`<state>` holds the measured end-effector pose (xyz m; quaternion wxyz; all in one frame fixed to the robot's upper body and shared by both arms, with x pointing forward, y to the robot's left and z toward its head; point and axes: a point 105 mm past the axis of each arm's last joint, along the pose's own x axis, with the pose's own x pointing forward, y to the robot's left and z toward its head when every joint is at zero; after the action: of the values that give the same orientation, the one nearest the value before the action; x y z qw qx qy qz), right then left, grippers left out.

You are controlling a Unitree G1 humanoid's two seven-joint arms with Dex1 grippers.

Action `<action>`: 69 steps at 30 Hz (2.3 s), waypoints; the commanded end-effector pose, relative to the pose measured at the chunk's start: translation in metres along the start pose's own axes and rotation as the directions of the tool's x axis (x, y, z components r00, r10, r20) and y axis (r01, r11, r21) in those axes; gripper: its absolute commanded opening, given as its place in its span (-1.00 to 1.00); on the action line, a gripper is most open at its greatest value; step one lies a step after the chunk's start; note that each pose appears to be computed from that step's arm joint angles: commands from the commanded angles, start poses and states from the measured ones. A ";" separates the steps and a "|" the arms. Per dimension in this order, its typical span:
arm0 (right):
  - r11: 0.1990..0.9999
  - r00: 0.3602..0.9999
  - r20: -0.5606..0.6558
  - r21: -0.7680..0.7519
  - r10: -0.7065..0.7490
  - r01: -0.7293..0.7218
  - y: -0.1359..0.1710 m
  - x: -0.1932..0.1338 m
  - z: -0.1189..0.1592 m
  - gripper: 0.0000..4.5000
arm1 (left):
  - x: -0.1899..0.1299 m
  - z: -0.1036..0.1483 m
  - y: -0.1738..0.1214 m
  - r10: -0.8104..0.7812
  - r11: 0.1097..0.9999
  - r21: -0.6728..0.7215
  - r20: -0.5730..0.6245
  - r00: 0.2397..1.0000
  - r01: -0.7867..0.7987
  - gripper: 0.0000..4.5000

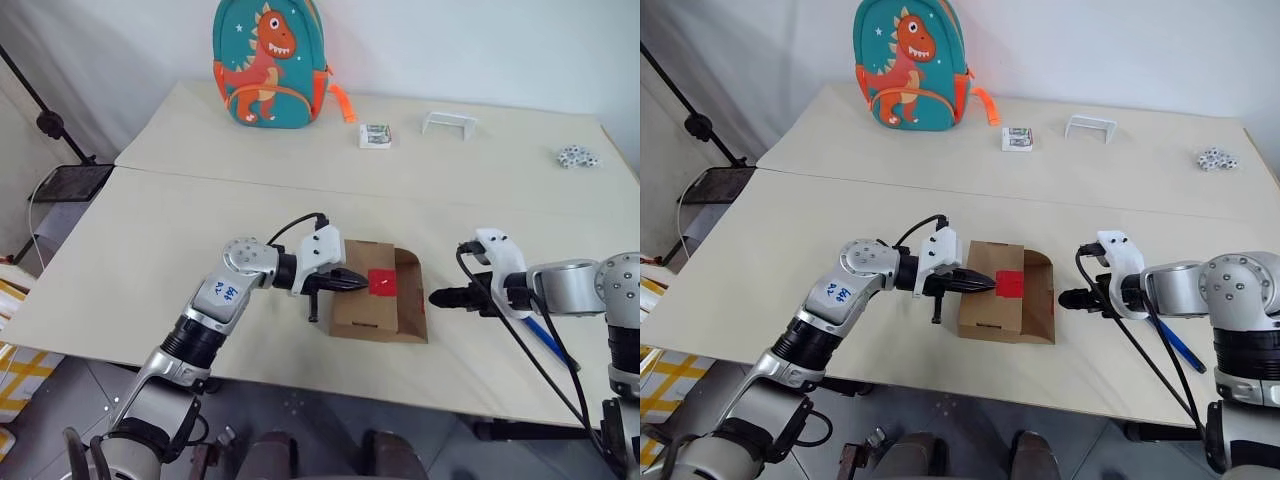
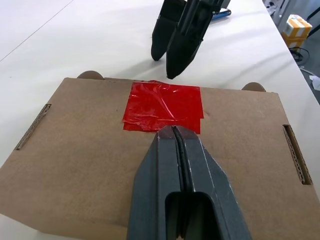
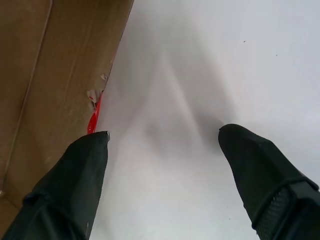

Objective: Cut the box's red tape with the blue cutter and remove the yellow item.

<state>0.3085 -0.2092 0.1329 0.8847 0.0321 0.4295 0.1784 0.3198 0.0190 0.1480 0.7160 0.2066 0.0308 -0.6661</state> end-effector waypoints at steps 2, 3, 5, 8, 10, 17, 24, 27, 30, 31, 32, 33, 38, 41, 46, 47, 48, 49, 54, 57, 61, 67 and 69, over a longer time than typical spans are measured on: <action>0.996 0.997 0.036 0.049 0.068 -0.070 0.005 -0.003 0.003 0.69 | 0.004 -0.025 -0.010 -0.027 0.997 -0.075 -0.072 0.997 0.022 -1.00; 0.995 0.996 0.044 0.064 0.079 -0.082 0.004 -0.005 0.004 0.69 | 0.004 -0.025 -0.010 -0.027 0.997 -0.074 -0.072 0.997 0.022 -1.00; 0.992 0.994 0.056 0.083 0.096 -0.100 0.001 -0.012 0.005 0.69 | 0.002 -0.024 -0.010 -0.025 0.997 -0.074 -0.071 0.997 0.019 -1.00; 0.973 0.982 0.076 0.144 0.171 -0.180 -0.005 -0.025 0.003 0.69 | 0.000 -0.024 -0.009 -0.020 0.998 -0.069 -0.070 0.997 0.015 -1.00; 0.949 0.965 0.085 0.179 0.248 -0.259 -0.001 -0.029 0.001 0.69 | -0.001 -0.024 -0.009 -0.020 0.998 -0.067 -0.070 0.997 0.015 -1.00; 0.828 0.889 0.154 0.324 0.432 -0.458 0.006 -0.020 -0.002 0.69 | -0.003 -0.023 -0.007 -0.024 0.998 -0.061 -0.081 0.996 0.019 -1.00; 0.780 0.865 0.176 0.375 0.471 -0.501 0.014 -0.001 0.001 0.69 | -0.006 -0.023 -0.006 -0.023 0.998 -0.059 -0.092 0.995 0.018 -1.00; 0.766 0.849 0.159 0.370 0.505 -0.525 0.024 0.007 0.000 0.69 | -0.007 -0.022 -0.006 -0.023 0.998 -0.058 -0.095 0.995 0.018 -1.00; 0.749 0.841 0.173 0.390 0.512 -0.536 0.026 0.012 0.001 0.69 | -0.008 -0.022 -0.006 -0.023 0.998 -0.058 -0.098 0.995 0.018 -1.00; 0.753 0.845 0.167 0.390 0.509 -0.530 0.025 0.013 0.000 0.69 | -0.008 -0.023 -0.006 -0.023 0.998 -0.058 -0.099 0.995 0.017 -1.00; 0.748 0.842 0.166 0.395 0.513 -0.533 0.026 0.014 -0.002 0.69 | -0.009 -0.022 -0.006 -0.023 0.998 -0.059 -0.099 0.995 0.017 -1.00; 0.738 0.837 0.169 0.403 0.521 -0.541 0.027 0.017 -0.003 0.69 | -0.009 -0.023 -0.006 -0.023 0.998 -0.058 -0.101 0.995 0.017 -1.00; 0.686 0.806 0.186 0.440 0.562 -0.580 0.036 0.028 -0.011 0.69 | -0.009 -0.022 -0.006 -0.025 0.998 -0.057 -0.103 0.994 0.019 -1.00; 0.652 0.793 0.216 0.470 0.569 -0.595 0.035 0.030 -0.015 0.69 | -0.010 -0.022 -0.006 -0.025 0.998 -0.057 -0.105 0.994 0.019 -1.00; 0.640 0.807 0.229 0.508 0.545 -0.576 0.027 0.036 -0.024 0.42 | -0.011 -0.023 -0.006 -0.026 0.998 -0.058 -0.109 0.994 0.019 -1.00; 0.641 0.805 0.229 0.504 0.547 -0.579 0.027 0.036 -0.024 0.29 | -0.011 -0.023 -0.006 -0.026 0.998 -0.057 -0.110 0.994 0.020 -1.00; 0.640 0.803 0.231 0.503 0.549 -0.581 0.028 0.036 -0.024 0.13 | -0.011 -0.023 -0.006 -0.026 0.998 -0.057 -0.111 0.994 0.019 -1.00; 0.642 0.802 0.227 0.499 0.552 -0.583 0.029 0.037 -0.024 -0.02 | -0.011 -0.023 -0.006 -0.025 0.998 -0.057 -0.111 0.994 0.019 -1.00; 0.648 0.805 0.219 0.496 0.551 -0.578 0.033 0.042 -0.022 -0.16 | -0.011 -0.023 -0.005 -0.022 0.998 -0.056 -0.112 0.993 0.016 -1.00; 0.648 0.799 0.214 0.487 0.562 -0.586 0.037 0.043 -0.020 -0.16 | -0.012 -0.023 -0.005 -0.020 0.998 -0.056 -0.113 0.993 0.014 -1.00; 0.650 0.792 0.192 0.477 0.580 -0.592 0.044 0.047 -0.019 -0.16 | -0.012 -0.024 -0.005 -0.018 0.998 -0.056 -0.114 0.993 0.011 -1.00; 0.648 0.775 0.172 0.457 0.608 -0.610 0.056 0.050 -0.019 -0.16 | -0.012 -0.024 -0.005 -0.016 0.998 -0.054 -0.116 0.993 0.010 -1.00; 0.646 0.764 0.165 0.442 0.623 -0.622 0.060 0.049 -0.020 -0.16 | -0.012 -0.023 -0.004 -0.014 0.998 -0.054 -0.114 0.993 0.008 -1.00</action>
<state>0.3121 -0.1492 0.1049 0.7469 0.4033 0.3975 0.3484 0.3203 0.0341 0.1500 0.7167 0.2208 0.0477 -0.6597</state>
